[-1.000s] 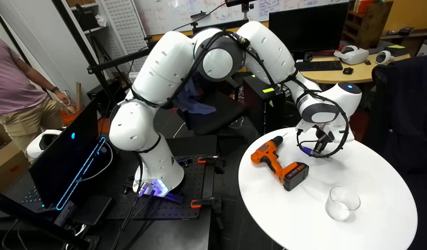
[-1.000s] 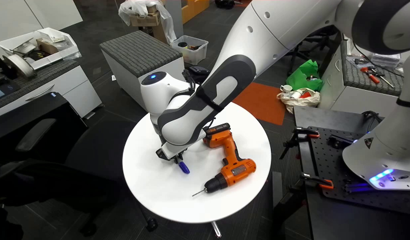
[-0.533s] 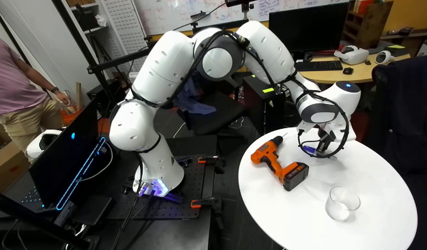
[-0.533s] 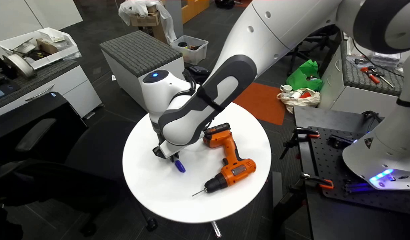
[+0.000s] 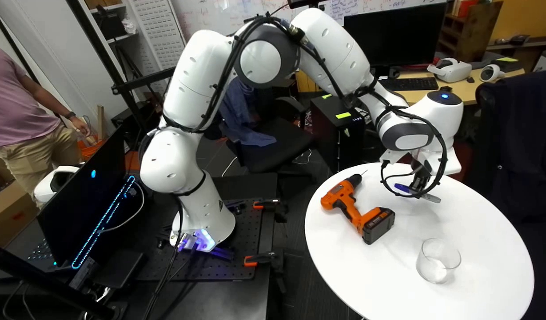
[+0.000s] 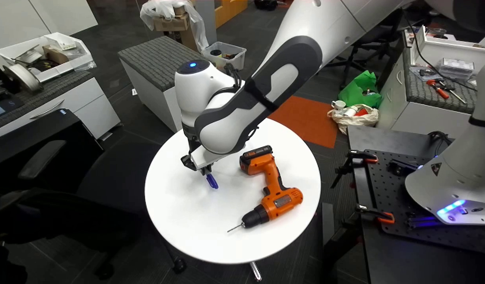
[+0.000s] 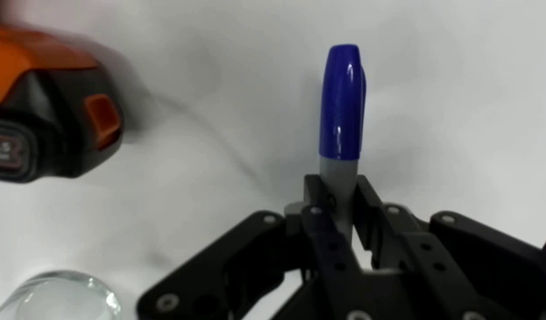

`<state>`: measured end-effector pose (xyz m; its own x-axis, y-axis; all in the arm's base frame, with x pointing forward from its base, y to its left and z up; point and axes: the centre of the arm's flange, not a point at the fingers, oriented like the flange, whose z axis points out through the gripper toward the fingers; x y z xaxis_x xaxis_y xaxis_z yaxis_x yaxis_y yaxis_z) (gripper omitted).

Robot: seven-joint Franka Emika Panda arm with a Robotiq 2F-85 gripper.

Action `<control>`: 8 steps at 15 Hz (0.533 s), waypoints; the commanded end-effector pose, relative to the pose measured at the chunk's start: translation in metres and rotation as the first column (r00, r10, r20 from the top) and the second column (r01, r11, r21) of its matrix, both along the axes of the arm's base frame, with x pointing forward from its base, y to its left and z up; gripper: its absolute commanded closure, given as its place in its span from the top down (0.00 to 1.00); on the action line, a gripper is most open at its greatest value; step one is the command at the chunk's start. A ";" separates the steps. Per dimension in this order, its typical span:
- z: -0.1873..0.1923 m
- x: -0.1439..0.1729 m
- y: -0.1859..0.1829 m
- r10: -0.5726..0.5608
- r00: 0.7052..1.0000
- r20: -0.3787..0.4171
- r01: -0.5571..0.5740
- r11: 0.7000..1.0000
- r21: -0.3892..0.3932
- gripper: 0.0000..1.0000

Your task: Put the marker in the cup

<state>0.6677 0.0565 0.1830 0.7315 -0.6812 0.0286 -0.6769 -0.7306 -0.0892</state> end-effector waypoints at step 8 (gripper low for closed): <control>0.062 -0.030 -0.036 -0.203 0.976 0.081 0.213 0.966 -0.147 0.05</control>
